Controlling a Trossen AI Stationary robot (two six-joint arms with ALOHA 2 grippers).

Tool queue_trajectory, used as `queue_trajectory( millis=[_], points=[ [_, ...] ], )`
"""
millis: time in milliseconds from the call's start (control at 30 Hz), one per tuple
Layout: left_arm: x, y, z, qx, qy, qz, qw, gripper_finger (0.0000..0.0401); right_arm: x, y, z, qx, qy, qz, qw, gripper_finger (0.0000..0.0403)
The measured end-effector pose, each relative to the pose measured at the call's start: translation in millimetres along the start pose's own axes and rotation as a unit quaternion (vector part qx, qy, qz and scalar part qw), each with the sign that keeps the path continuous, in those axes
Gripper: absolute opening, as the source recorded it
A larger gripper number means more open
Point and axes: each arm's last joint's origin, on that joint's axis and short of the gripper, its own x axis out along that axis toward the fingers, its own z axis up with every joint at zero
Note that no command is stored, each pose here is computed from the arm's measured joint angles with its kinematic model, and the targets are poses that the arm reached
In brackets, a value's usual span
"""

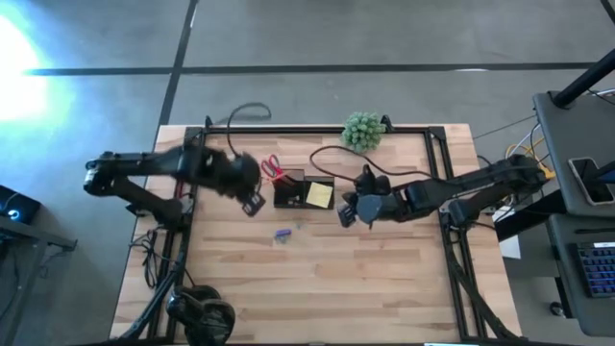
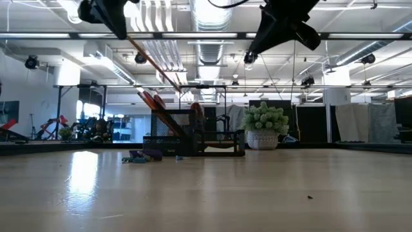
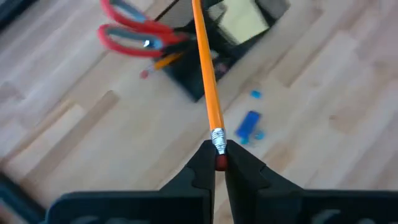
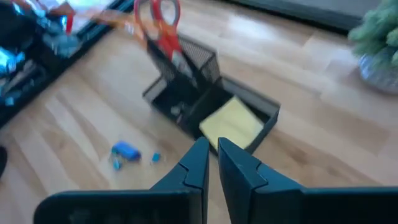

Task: Pick and place office supplies into organizer
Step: Put the orange pencil into the desk organizer

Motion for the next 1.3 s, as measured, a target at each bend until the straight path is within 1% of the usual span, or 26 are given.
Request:
queue_trajectory(
  millis=[100,167,233,300,400,567,700,800,900,1000,1033,1167,1300],
  points=[
    [-3,14,20,-0.022,0.031,-0.055,0.998,0.0002,2,-1,-9,-0.011,0.024,0.006,1.000,0.0029],
    [1,21,30,-0.037,0.049,-0.079,0.995,0.0002,3,-2,-16,-0.006,0.035,0.006,0.999,0.0029],
    [10,30,37,-0.049,0.081,-0.084,0.992,0.0002,3,-3,-24,0.004,0.042,0.005,0.999,0.0029],
    [17,38,43,-0.058,0.107,-0.095,0.988,0.0002,1,-2,-30,0.002,0.048,0.007,0.999,0.0029],
    [30,49,49,-0.064,0.148,-0.075,0.984,0.0002,1,-3,-39,0.011,0.049,0.003,0.999,0.0029],
    [51,56,59,-0.033,0.179,-0.076,0.980,0.0002,4,-9,-48,0.029,0.031,-0.021,0.999,0.0029],
    [65,63,67,-0.007,0.188,-0.077,0.979,0.0003,8,-13,-53,0.060,0.029,-0.033,0.997,0.0029],
    [63,67,75,0.013,0.172,-0.081,0.982,0.0005,11,-17,-57,0.070,0.026,-0.044,0.996,0.0029],
    [62,69,87,0.040,0.137,-0.083,0.986,0.0006,14,-20,-62,0.097,0.026,-0.053,0.994,0.0029],
    [71,72,96,0.037,0.136,-0.085,0.986,0.0007,17,-21,-66,0.110,0.027,-0.059,0.992,0.0029],
    [75,73,97,0.037,0.142,-0.088,0.985,0.0008,19,-21,-67,0.112,0.028,-0.061,0.991,0.0029],
    [96,74,95,0.054,0.201,-0.083,0.975,0.0008,23,-18,-70,0.125,0.027,-0.060,0.990,0.0029],
    [100,72,95,0.072,0.210,-0.086,0.971,0.0009,30,-13,-74,0.130,0.029,-0.051,0.990,0.0029]
  ],
)
